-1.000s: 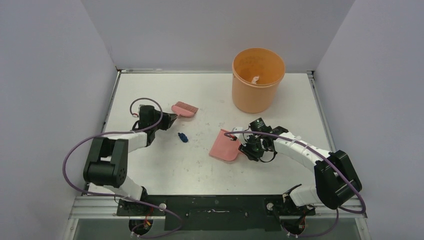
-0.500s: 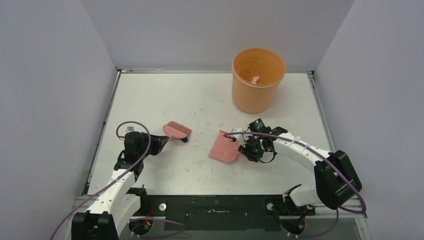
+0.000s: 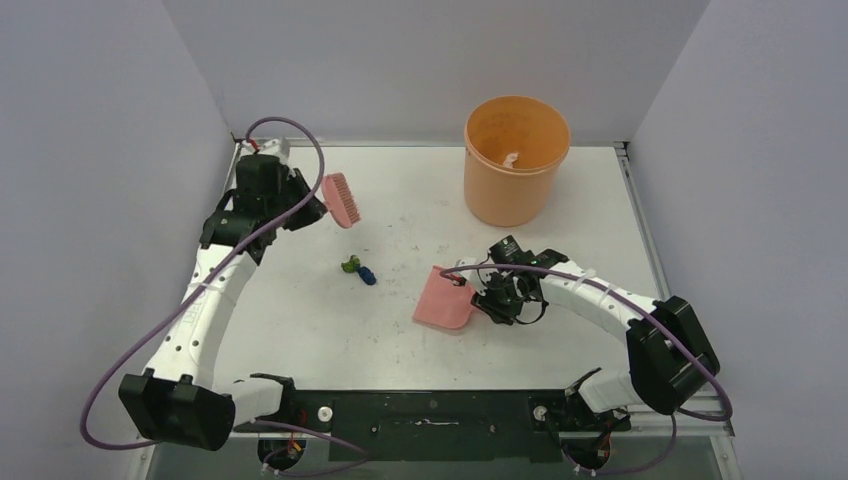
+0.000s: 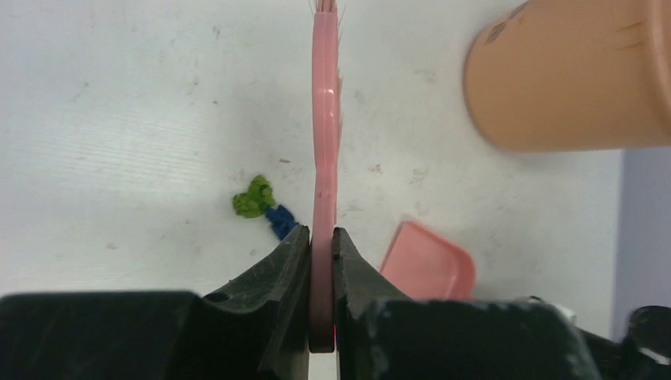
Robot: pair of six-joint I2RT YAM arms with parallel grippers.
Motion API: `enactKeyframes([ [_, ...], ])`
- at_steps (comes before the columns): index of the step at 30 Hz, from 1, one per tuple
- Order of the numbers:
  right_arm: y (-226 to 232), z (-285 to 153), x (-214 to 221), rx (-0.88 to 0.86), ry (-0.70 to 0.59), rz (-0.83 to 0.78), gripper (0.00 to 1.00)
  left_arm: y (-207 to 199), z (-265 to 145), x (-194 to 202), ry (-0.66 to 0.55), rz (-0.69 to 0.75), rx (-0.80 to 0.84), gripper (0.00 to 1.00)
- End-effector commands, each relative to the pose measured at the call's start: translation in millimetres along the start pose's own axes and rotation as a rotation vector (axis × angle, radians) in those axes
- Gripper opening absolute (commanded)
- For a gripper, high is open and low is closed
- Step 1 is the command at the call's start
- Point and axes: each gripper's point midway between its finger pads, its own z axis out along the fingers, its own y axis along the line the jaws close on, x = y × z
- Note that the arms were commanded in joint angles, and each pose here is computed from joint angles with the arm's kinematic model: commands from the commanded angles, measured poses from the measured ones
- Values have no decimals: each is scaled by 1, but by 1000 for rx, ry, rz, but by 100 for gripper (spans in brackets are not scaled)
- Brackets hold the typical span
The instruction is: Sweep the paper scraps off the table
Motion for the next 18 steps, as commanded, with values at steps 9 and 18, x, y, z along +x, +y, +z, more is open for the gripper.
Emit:
enactKeyframes([
  [9, -2, -20, -3, -56, 206, -30, 5, 75, -21, 5, 183, 668, -636, 0],
  [18, 2, -4, -1, -63, 247, -29, 5, 60, 27, 65, 487, 693, -478, 0],
])
